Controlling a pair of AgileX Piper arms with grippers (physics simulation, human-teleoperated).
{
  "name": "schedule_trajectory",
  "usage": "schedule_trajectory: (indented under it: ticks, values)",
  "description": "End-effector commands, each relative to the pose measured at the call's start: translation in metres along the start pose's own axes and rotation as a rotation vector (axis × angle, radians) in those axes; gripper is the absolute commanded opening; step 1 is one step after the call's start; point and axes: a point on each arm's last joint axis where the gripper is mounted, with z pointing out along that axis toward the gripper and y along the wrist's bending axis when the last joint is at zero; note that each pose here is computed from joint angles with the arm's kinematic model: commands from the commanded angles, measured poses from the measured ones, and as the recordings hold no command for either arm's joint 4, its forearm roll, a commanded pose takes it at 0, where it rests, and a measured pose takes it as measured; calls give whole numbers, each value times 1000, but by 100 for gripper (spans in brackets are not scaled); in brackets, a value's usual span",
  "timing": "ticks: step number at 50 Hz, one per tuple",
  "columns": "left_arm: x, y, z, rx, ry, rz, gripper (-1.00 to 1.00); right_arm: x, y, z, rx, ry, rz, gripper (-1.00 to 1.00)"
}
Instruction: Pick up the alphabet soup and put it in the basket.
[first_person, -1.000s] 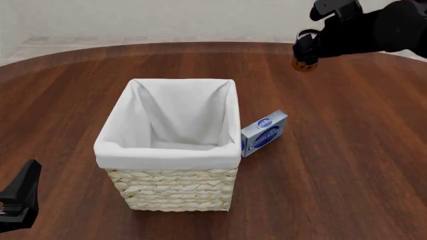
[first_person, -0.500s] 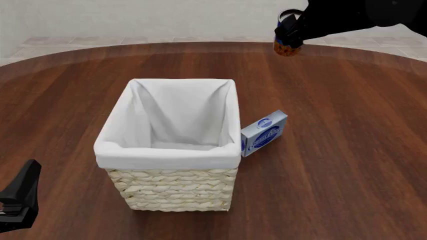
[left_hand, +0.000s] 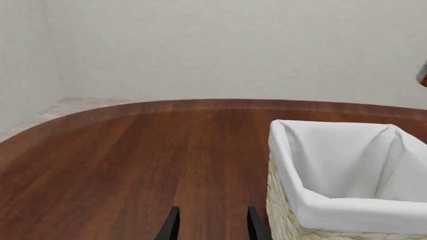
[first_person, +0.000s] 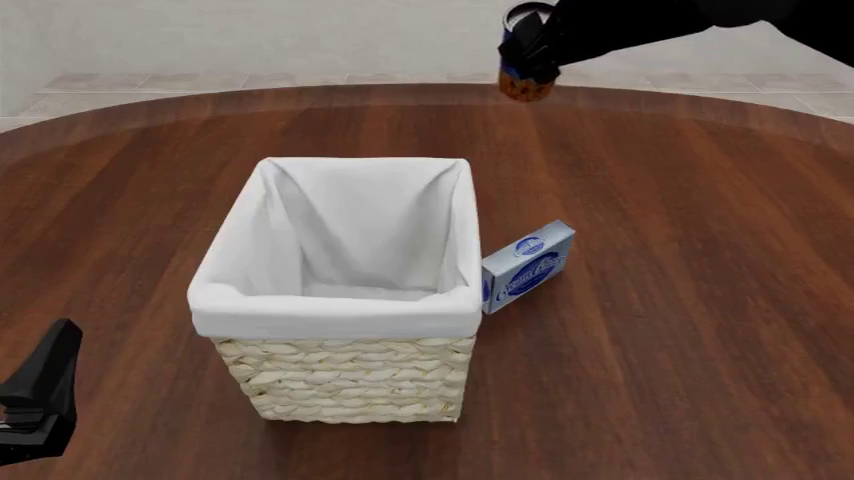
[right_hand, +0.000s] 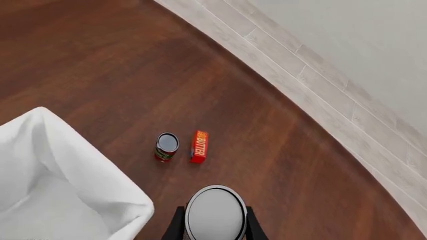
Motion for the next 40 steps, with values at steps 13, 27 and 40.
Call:
schedule_trajectory:
  ticks: [13, 27, 40]
  values:
    - [0, 0, 0, 1, -1, 4, 100, -26, 30, -8, -78, -55, -8, -100]
    - [0, 0, 0, 1, -2, 6, 100, -33, 53, -7, -135, -69, -5, -100]
    - [0, 0, 0, 0, -3, 8, 100, -36, 72, -9, -181, -76, -7, -100]
